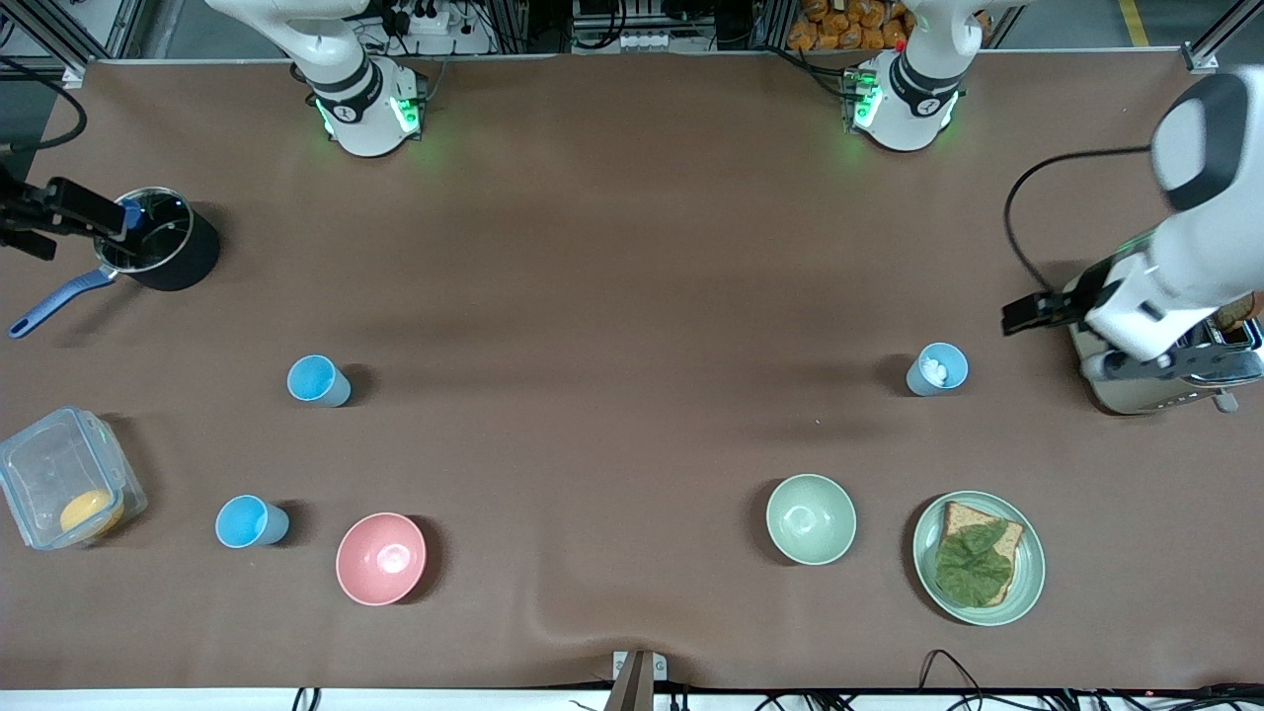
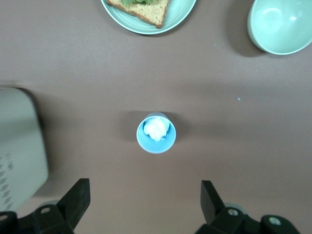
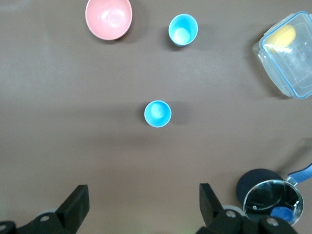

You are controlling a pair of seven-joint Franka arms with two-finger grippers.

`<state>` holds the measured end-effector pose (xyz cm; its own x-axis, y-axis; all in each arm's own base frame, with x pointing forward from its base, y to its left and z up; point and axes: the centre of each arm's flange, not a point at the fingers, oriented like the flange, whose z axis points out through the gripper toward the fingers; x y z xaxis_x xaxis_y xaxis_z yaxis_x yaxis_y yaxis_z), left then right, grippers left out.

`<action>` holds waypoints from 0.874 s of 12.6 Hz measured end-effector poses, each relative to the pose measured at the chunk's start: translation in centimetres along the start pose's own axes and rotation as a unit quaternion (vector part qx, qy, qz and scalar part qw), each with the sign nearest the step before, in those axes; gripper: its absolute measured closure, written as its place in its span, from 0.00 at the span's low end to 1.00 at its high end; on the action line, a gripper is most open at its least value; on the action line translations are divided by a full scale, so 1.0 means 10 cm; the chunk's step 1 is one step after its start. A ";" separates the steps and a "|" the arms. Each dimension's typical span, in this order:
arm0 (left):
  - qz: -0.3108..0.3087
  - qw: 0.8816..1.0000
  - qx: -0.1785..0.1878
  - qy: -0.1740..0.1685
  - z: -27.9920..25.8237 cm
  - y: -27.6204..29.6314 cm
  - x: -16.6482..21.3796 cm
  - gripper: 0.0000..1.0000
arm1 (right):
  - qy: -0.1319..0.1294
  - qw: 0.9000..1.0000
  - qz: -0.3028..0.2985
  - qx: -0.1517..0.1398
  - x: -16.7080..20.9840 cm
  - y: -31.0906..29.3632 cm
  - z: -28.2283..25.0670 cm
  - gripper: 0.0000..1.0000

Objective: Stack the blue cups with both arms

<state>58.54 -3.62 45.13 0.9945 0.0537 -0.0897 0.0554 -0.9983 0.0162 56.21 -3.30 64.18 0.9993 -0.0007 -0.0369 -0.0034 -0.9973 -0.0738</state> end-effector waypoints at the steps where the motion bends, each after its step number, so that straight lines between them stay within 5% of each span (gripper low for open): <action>1: -0.003 1.000 -0.001 0.002 0.24 -0.03 -0.01 0.00 | 0.016 1.000 0.008 -0.006 0.11 0.09 0.05 0.00; 4: -0.018 1.000 -0.005 0.008 0.91 -0.22 -0.03 0.00 | 0.043 0.997 0.059 -0.019 0.56 0.78 0.64 0.00; 7: -0.028 1.000 -0.010 -0.009 1.45 -0.33 0.03 0.00 | -0.004 0.995 0.070 -0.065 0.99 1.27 1.71 0.00; 9: -0.029 0.999 -0.013 -0.019 1.70 -0.34 0.06 0.00 | -0.024 0.992 0.030 -0.119 1.03 0.97 1.65 0.00; 11: -0.029 0.999 -0.015 -0.025 1.89 -0.34 0.09 0.04 | -0.065 0.988 0.021 -0.139 0.92 0.64 1.54 0.00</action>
<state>57.53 -0.58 26.21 0.9840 0.1102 -0.1402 0.1168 -0.9924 0.0399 64.78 -8.55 48.00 0.9852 -0.0510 -0.1637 -0.0165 -0.9785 0.2056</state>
